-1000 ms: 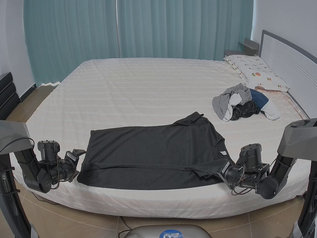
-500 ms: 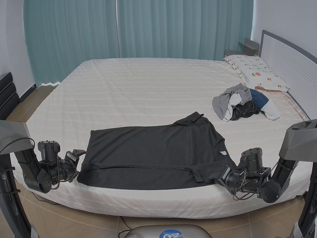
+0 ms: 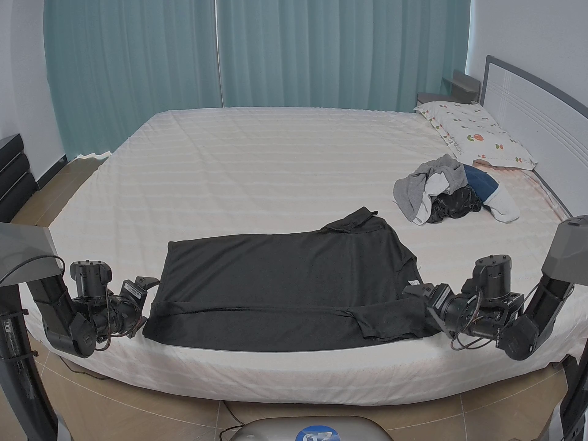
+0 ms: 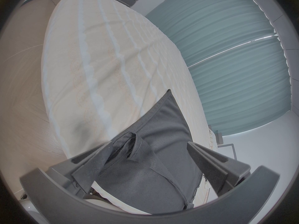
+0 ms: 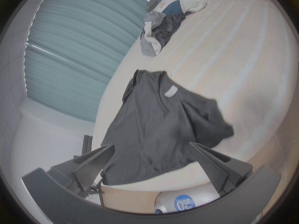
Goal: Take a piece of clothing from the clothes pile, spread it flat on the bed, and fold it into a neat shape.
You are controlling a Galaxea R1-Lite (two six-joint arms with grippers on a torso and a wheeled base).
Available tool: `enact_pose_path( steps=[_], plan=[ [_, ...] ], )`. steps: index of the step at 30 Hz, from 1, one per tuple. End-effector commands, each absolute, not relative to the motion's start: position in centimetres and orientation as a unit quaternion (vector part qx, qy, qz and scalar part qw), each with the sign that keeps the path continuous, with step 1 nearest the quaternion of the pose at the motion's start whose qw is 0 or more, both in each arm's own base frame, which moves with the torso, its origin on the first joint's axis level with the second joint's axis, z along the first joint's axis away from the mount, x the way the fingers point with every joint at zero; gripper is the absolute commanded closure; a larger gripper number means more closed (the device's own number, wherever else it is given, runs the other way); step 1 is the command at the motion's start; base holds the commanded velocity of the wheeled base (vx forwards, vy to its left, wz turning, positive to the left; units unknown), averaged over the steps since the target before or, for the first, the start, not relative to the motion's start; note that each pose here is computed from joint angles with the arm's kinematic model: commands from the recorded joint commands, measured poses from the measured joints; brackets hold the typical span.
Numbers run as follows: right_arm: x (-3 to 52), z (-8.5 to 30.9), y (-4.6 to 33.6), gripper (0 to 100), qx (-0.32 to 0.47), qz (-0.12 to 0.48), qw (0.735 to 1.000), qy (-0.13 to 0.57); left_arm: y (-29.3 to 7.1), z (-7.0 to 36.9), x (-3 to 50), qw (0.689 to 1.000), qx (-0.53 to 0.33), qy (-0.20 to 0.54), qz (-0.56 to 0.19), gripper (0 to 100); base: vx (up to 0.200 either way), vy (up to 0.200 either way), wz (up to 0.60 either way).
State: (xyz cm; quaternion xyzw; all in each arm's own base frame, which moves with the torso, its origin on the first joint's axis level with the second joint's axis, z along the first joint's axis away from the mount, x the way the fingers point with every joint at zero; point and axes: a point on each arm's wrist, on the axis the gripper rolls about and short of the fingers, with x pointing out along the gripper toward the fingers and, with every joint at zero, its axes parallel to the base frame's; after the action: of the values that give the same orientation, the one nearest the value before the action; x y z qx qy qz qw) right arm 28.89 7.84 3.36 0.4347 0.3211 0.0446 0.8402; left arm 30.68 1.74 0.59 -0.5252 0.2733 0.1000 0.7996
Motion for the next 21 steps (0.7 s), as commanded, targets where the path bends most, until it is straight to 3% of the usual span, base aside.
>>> enact_pose_path(
  steps=[1, 11, 21],
  plan=[
    [30.2, 3.5, 6.6, 0, 0.447, 0.041, 0.840, 0.305, 1.7, 0.6, 30.6, 0.799, -0.525, 0.274, 0.101, 0, 0.000, 0.000, 0.00],
    [30.8, 2.5, 8.3, 0, 0.490, 0.055, 0.803, 0.333, 1.8, 0.6, 30.7, 0.799, -0.526, 0.273, 0.101, 0, 0.000, 0.000, 0.00],
    [32.3, -1.4, 8.3, 0, 0.471, 0.044, 0.812, 0.342, 1.7, 0.6, 30.7, 0.799, -0.526, 0.273, 0.100, 0, 0.000, 0.000, 0.00]
  ],
)
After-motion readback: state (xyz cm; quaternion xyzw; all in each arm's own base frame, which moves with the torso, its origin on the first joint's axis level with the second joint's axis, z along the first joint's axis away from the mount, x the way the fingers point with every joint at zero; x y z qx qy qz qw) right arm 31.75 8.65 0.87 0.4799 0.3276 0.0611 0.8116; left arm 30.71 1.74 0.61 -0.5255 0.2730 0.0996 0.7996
